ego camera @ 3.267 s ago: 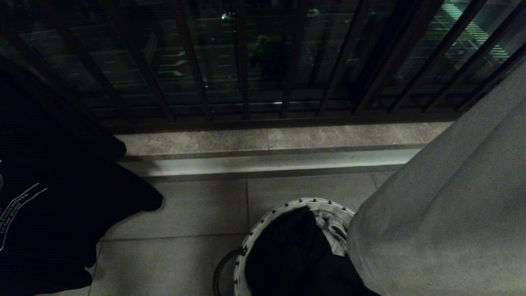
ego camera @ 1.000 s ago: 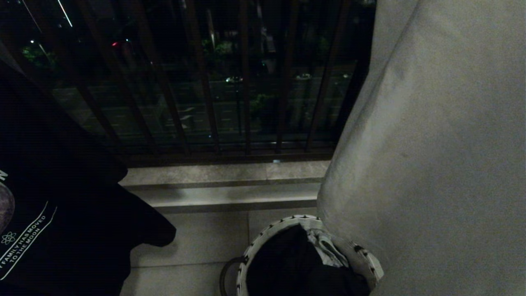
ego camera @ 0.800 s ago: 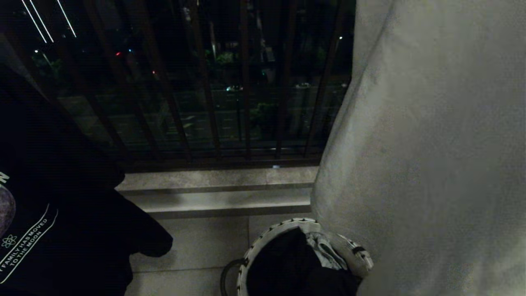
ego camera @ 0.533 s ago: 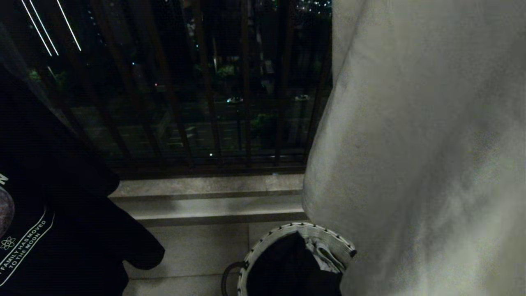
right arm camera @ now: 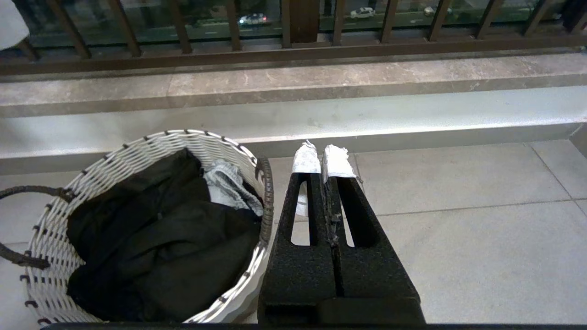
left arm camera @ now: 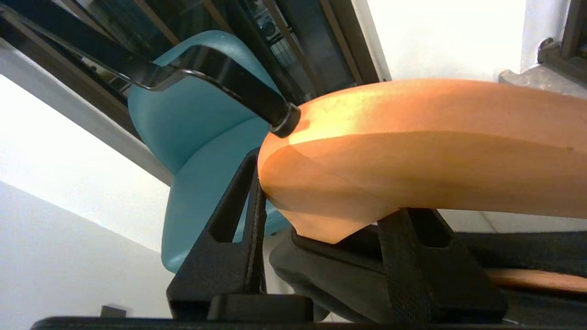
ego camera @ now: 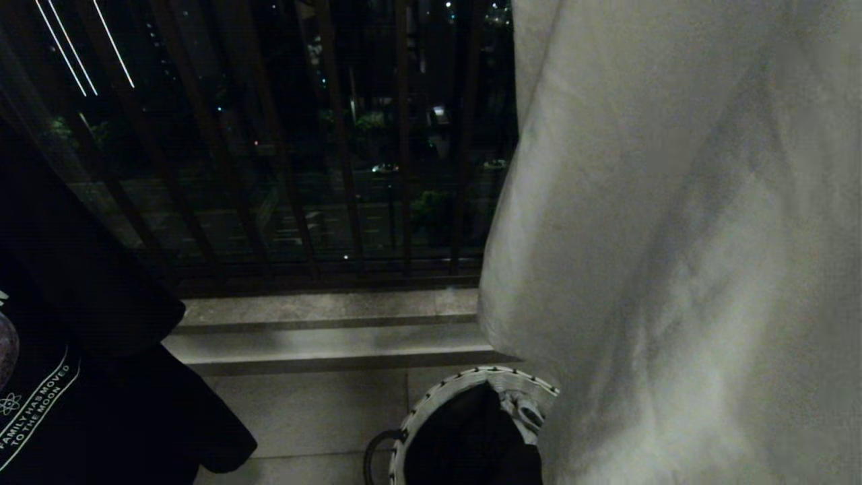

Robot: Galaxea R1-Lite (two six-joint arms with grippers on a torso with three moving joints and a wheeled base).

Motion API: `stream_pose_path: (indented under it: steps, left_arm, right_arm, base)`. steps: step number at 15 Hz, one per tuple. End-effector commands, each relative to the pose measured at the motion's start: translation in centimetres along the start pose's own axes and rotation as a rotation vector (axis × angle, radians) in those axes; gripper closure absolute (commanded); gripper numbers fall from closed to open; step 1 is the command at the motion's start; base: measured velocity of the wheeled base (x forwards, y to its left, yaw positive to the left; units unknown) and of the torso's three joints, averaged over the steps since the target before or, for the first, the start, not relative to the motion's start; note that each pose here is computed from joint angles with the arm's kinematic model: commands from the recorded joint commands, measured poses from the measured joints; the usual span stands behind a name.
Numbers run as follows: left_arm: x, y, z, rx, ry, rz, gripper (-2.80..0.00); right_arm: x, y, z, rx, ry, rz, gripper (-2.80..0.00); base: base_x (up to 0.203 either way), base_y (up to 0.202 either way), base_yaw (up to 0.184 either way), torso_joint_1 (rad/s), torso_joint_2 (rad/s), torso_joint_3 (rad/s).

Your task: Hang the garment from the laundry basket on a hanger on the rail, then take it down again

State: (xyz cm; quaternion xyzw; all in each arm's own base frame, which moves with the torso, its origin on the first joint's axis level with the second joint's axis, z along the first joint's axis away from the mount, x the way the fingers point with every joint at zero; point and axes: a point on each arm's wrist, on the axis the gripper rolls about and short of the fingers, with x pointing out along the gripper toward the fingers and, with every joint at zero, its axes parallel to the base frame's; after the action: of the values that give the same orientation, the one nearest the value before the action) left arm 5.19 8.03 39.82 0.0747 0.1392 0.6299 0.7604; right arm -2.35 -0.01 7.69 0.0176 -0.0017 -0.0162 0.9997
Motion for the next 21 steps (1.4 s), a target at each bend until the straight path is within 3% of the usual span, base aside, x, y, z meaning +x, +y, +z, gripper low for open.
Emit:
stream_pose_path:
  steps: [1,21]
  left_arm:
    - [0.00,0.00,-0.05,0.004,0.004,0.003,0.00]
    - [-0.51,0.30,-0.02,0.011,-0.010,0.006,0.00]
  right_arm:
    - [0.00,0.00,0.00,0.000,0.000,-0.001,0.00]
    - [0.01,-0.01,-0.02,0.003,0.001,-0.004,0.00]
  base:
    - [0.000,0.000,0.000,0.000,0.00,0.000]
    - [0.000,0.000,0.000,-0.003,-0.02,-0.009]
